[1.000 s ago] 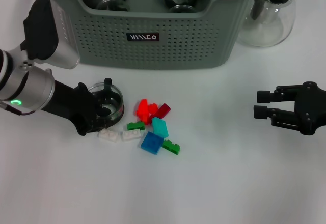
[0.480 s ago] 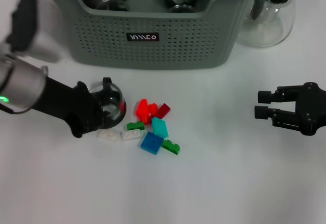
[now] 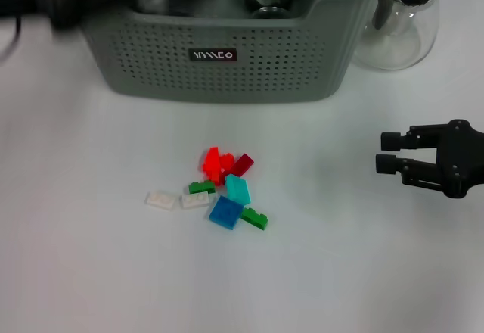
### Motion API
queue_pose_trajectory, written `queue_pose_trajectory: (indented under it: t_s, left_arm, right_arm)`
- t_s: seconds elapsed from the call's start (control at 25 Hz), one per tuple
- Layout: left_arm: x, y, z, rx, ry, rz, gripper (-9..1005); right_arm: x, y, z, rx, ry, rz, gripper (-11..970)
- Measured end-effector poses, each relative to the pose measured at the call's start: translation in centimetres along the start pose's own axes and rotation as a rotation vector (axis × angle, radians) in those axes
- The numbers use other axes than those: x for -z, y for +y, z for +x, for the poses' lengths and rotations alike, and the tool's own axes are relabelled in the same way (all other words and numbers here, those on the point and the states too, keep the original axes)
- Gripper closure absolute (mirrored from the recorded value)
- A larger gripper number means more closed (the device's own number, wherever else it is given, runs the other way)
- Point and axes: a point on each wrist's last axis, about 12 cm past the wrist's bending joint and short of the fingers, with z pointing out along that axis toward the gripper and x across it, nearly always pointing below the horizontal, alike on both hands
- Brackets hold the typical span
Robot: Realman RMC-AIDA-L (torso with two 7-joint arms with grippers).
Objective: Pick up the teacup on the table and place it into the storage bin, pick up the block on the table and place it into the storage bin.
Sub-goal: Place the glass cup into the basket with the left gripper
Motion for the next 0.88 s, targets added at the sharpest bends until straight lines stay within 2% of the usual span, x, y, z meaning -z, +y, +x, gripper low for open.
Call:
queue_pose_trajectory:
  t_s: [0.08, 0.2, 0.32, 0.4, 0.56, 0.72, 0.88]
  left_arm:
    - [-0.7, 1.2, -1.7, 0.007, -0.094, -0.080, 948]
    - [-2.7, 3.7, -5.3, 0.073, -0.031, -0.206, 947]
    - [-5.3, 6.8, -8.2, 0.160, 0.137, -0.358, 946]
    - [-7.7, 8.9, -9.3, 0.209, 0.316, -0.471, 945]
    - [-12.2, 11.9, -8.8, 0.209, 0.636, -0.657, 944]
    - [-15.2, 13.1, -6.1, 0.154, 0.869, -0.794, 943]
    - [-16.6, 13.4, -3.9, 0.080, 1.004, -0.883, 942]
  right_arm:
    - [0.0, 0.0, -0.1, 0.001, -0.001, -0.001, 535]
    - [0.0, -0.1, -0.2, 0.002, -0.003, 0.000, 535]
    - [-0.1, -0.1, -0.2, 0.003, -0.004, 0.001, 535]
    - [-0.1, -0.1, -0.1, 0.001, -0.003, 0.003, 535]
    - [-0.1, 0.0, 0.0, -0.003, -0.005, 0.006, 535]
    - [-0.2, 0.0, 0.1, -0.005, -0.006, 0.006, 535]
    - [-0.2, 0.0, 0.1, -0.005, -0.005, 0.008, 535]
